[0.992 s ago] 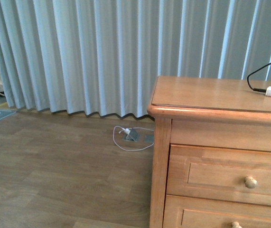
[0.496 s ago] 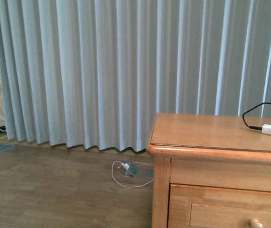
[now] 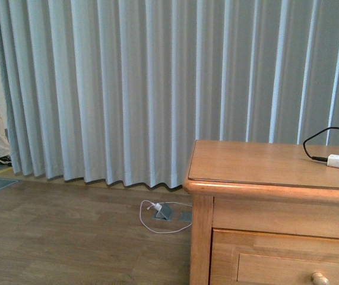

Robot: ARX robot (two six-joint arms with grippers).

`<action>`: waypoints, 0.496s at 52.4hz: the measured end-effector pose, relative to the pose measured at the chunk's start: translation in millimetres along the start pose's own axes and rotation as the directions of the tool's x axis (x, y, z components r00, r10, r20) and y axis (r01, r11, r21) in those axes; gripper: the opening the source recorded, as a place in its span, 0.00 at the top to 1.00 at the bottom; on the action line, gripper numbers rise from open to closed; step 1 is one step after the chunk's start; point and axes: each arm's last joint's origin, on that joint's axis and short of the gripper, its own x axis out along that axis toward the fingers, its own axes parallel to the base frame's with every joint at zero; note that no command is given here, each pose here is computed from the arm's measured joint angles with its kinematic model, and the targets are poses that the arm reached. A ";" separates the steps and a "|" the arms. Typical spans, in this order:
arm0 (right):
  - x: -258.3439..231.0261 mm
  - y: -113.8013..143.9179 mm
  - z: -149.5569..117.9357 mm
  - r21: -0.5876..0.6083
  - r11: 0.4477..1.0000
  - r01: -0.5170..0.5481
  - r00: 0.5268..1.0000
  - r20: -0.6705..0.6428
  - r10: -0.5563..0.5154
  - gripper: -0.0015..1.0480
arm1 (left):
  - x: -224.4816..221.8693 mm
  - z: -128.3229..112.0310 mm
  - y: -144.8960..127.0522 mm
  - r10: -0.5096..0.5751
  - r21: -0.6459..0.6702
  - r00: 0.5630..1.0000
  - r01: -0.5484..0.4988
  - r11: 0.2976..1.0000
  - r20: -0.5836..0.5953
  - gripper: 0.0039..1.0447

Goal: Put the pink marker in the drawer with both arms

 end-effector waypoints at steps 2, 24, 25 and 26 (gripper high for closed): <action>-1.3 0.0 -1.3 0.000 1.000 0.000 1.000 0.000 0.000 0.99 | 0.0 0.0 0.0 0.000 0.000 1.000 0.000 1.000 0.000 0.05; -10.5 0.1 -11.8 -0.001 1.000 0.000 1.000 0.010 0.000 0.99 | 0.0 0.0 0.0 0.000 0.000 1.000 0.000 1.000 0.000 0.05; -10.7 0.1 -11.8 0.000 1.000 0.000 1.000 0.010 0.000 0.99 | 0.0 0.0 0.0 0.000 0.000 1.000 0.000 1.000 0.000 0.05; -11.0 0.1 -11.9 -0.001 1.000 0.000 1.000 0.010 0.000 0.99 | 0.0 0.0 0.0 0.000 0.000 1.000 0.000 1.000 0.000 0.05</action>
